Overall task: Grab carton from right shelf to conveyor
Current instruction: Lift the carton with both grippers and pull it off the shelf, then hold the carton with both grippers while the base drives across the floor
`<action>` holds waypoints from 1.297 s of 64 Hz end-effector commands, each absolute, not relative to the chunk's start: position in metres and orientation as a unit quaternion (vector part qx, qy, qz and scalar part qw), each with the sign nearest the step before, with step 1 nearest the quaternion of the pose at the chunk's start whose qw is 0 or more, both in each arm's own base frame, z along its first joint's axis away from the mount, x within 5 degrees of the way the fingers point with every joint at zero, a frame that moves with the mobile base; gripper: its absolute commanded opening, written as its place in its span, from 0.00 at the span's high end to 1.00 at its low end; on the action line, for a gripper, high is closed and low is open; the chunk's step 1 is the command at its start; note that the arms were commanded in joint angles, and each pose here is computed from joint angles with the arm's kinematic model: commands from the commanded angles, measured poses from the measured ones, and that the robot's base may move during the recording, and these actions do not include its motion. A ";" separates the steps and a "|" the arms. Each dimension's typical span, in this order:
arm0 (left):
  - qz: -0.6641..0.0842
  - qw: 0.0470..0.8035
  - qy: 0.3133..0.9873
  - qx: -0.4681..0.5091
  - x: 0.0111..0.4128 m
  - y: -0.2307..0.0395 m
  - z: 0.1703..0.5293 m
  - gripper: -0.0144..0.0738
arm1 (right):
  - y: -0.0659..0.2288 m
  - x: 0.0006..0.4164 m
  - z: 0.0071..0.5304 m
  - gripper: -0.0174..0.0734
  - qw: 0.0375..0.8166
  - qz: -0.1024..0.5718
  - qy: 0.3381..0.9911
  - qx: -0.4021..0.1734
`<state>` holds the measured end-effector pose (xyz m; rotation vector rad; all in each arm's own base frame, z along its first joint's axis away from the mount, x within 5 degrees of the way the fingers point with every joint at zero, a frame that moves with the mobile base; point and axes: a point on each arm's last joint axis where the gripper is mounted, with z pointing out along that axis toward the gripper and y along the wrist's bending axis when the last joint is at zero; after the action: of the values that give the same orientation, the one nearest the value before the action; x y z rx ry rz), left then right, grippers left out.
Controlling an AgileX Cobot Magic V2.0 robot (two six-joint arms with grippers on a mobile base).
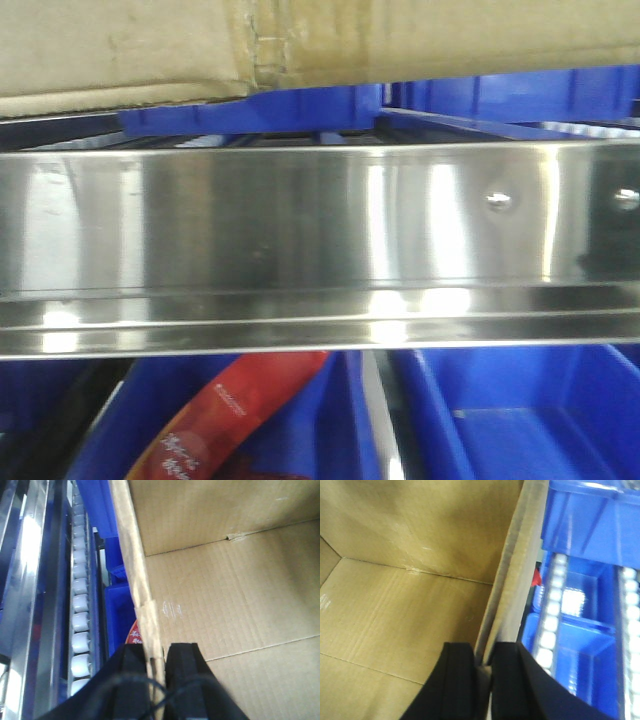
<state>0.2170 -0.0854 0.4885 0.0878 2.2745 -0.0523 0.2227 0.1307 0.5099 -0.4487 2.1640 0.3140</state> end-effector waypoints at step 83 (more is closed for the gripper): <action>-0.055 0.439 0.895 0.047 0.213 -0.091 0.495 0.86 | 0.135 0.220 0.519 0.88 0.471 0.156 0.848 -0.189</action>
<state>0.2154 -0.0841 0.4898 0.0859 2.2682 -0.0505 0.2235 0.1317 0.5098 -0.4510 2.1592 0.3192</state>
